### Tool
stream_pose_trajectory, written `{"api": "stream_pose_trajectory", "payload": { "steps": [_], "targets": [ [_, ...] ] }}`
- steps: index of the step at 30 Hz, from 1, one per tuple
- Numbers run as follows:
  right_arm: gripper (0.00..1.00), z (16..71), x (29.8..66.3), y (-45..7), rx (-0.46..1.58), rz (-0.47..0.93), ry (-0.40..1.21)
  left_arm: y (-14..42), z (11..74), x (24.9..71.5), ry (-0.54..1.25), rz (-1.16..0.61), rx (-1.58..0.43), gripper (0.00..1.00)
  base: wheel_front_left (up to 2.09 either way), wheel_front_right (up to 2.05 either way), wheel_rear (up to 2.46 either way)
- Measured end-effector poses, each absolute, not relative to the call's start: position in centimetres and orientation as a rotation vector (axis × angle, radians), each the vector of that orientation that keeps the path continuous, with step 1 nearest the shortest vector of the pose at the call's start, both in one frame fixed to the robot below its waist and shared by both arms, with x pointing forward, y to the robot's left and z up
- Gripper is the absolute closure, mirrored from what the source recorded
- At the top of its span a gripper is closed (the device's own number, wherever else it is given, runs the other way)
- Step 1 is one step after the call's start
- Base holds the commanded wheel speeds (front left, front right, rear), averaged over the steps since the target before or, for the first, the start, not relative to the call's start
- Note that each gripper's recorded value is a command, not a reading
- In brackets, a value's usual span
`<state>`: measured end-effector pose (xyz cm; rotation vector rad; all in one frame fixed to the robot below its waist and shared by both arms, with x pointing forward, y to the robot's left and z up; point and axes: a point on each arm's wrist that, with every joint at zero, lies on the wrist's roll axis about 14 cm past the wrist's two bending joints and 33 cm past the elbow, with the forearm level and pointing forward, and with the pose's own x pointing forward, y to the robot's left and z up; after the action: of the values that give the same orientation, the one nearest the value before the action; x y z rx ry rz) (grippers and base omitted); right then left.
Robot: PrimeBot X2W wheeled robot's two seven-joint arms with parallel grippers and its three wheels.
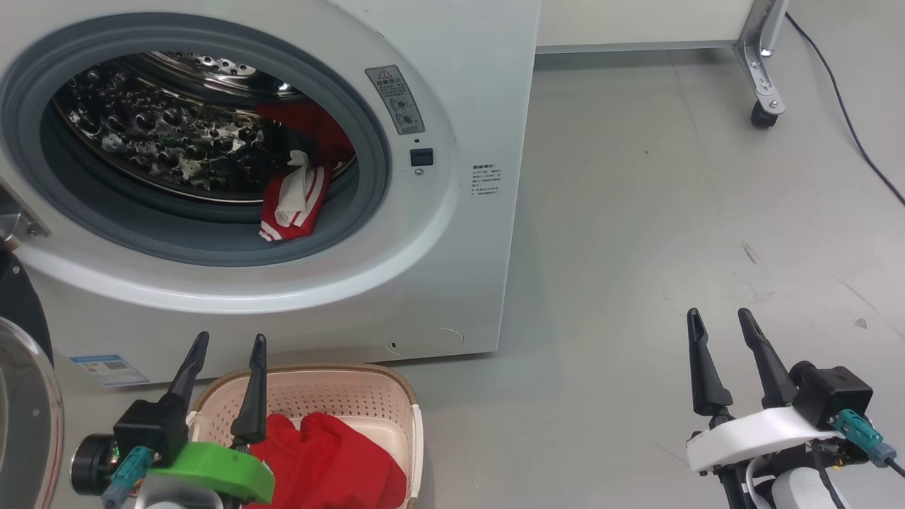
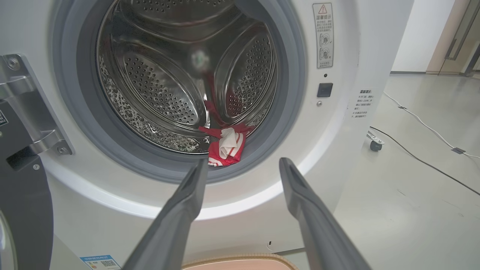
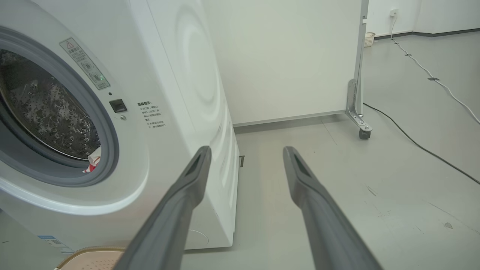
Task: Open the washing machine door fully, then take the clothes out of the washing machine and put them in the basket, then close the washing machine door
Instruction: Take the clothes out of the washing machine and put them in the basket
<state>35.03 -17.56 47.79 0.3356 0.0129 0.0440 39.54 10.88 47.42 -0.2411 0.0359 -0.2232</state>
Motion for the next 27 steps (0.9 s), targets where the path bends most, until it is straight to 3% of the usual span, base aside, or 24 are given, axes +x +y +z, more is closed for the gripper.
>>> {"api": "stream_pose_trajectory", "payload": {
  "steps": [17,27],
  "targets": [
    [0.00,46.1,35.6,-17.1,0.338,0.049,0.068,10.8,45.4,40.8,0.088,-0.206,-0.242,0.00,0.00,0.00,0.00],
    [0.00,44.3,36.6,-17.3,0.338,0.028,0.122,10.1,45.1,46.1,0.107,-0.260,-0.172,0.00,0.00,0.00,0.00]
  ]
}}
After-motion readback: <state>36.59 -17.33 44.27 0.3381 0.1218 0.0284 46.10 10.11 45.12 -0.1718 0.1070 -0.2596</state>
